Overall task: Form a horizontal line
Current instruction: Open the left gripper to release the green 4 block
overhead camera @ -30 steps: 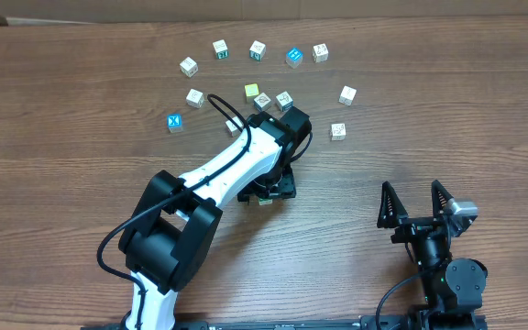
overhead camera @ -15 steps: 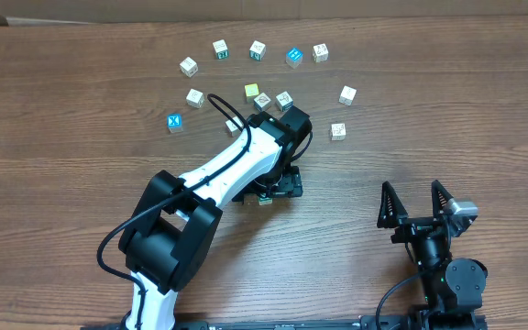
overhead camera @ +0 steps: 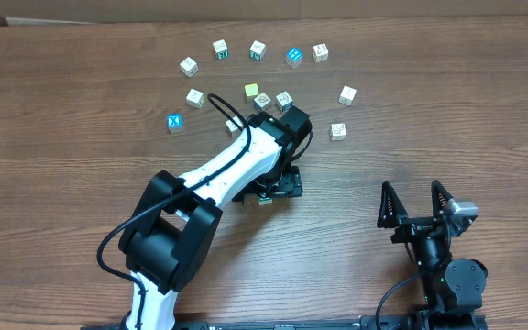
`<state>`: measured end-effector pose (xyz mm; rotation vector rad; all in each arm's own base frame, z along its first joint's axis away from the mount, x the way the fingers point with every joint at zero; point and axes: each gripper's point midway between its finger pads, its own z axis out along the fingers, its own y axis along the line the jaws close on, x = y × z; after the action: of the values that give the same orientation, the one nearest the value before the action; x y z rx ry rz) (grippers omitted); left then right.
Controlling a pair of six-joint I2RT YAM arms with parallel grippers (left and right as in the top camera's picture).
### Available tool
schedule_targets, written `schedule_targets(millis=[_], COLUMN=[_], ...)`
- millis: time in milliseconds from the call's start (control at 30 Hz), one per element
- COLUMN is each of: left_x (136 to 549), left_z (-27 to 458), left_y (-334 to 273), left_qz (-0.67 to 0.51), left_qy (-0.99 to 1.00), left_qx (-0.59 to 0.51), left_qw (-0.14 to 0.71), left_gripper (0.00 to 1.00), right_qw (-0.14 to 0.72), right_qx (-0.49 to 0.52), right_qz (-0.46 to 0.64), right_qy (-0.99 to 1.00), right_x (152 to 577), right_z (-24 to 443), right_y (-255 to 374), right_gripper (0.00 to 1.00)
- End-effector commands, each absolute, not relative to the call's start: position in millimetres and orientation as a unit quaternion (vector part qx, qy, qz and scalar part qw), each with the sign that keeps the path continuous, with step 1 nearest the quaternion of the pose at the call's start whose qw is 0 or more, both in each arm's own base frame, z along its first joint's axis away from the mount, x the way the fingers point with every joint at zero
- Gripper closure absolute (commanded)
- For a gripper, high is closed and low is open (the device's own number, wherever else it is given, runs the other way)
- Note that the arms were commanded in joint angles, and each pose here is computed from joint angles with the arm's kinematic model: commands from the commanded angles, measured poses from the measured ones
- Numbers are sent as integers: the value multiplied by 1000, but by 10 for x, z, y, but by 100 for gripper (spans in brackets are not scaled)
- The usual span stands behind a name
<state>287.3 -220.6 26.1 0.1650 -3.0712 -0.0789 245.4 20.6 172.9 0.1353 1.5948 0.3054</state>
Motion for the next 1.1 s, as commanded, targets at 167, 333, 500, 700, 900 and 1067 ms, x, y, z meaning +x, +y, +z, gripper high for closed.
schedule_targets(millis=[167, 333, 500, 700, 900, 1067], left_x=[2848, 2847, 2853, 2860, 2880, 3086], left_z=[251, 251, 251, 250, 268, 484], left_y=[-2169, -2168, -2171, -2176, -2186, -2180], left_qz=[-34, -34, -33, -32, -29, -15], left_qy=[-997, -997, -997, -998, -998, -998], left_qx=[58, 54, 54, 54, 55, 56], left_qw=[34, 34, 33, 31, 29, 13], left_gripper=[1, 0, 1, 0, 1, 0], right_qw=[688, 688, 688, 688, 688, 688], right_qx=[60, 60, 60, 60, 60, 60], right_qz=[136, 136, 136, 136, 136, 136], right_qy=[710, 710, 710, 710, 710, 710], right_x=[2455, 2455, 2455, 2455, 2455, 2455], right_z=[1714, 1714, 1714, 1714, 1714, 1714], right_y=[202, 202, 202, 202, 202, 202], right_gripper=[0, 0, 0, 0, 0, 0])
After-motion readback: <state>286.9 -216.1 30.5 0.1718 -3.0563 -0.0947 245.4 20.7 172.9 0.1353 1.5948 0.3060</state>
